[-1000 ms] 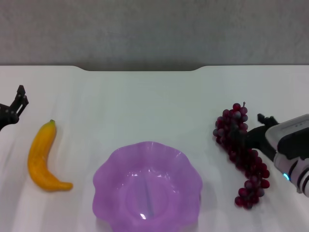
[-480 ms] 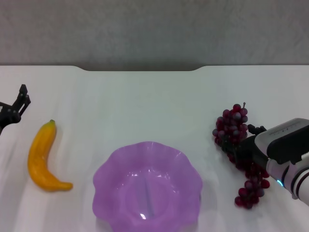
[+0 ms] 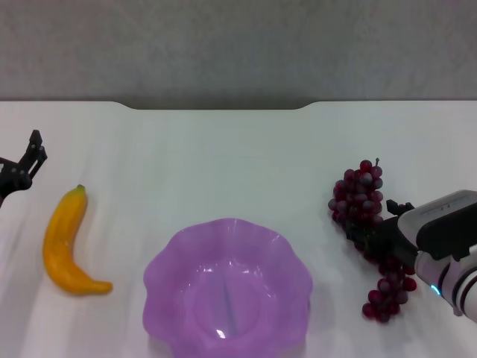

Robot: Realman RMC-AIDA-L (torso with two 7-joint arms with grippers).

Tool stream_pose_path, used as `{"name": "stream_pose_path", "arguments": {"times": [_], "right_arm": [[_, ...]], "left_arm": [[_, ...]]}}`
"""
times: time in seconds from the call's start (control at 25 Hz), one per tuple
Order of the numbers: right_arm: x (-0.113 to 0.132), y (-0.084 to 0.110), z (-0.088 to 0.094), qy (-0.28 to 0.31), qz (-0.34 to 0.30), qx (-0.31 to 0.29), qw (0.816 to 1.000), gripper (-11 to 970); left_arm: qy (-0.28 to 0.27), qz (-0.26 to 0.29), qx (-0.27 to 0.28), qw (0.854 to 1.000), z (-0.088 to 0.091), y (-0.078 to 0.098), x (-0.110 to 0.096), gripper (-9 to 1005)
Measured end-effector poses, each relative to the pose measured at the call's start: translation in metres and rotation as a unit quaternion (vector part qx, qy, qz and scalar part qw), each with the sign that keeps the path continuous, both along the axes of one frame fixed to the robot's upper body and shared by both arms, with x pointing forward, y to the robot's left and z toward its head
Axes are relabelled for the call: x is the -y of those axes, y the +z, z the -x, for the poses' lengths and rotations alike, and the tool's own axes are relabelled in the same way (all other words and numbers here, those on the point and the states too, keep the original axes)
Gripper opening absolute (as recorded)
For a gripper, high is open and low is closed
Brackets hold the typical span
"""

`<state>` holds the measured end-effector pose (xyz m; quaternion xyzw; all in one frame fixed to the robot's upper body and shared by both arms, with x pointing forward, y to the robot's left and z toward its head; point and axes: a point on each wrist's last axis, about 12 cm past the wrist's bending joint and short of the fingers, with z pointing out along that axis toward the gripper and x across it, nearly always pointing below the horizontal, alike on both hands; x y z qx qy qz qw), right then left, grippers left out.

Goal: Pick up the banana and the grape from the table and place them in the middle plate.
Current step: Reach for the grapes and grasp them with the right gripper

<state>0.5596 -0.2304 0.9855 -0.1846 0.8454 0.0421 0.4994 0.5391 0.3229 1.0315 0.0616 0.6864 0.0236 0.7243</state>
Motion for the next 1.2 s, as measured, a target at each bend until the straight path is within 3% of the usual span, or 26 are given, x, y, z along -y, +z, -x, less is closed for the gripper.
{"name": "stream_pose_path", "arguments": {"times": [0.76,1.2], "right_arm": [[0.0020,-0.0040,0.0034,-0.004,0.002,-0.014,1.000,892],[0.0028,-0.0042,0.0034,-0.005,0.003,-0.015,1.000,650]], "left_arm": [[-0.002,-0.001,0.003,1.000,-0.0010,0.0011,0.0010,877],[-0.004,0.002,0.006,1.000,-0.0011,0.0018,0.0027,878]]}}
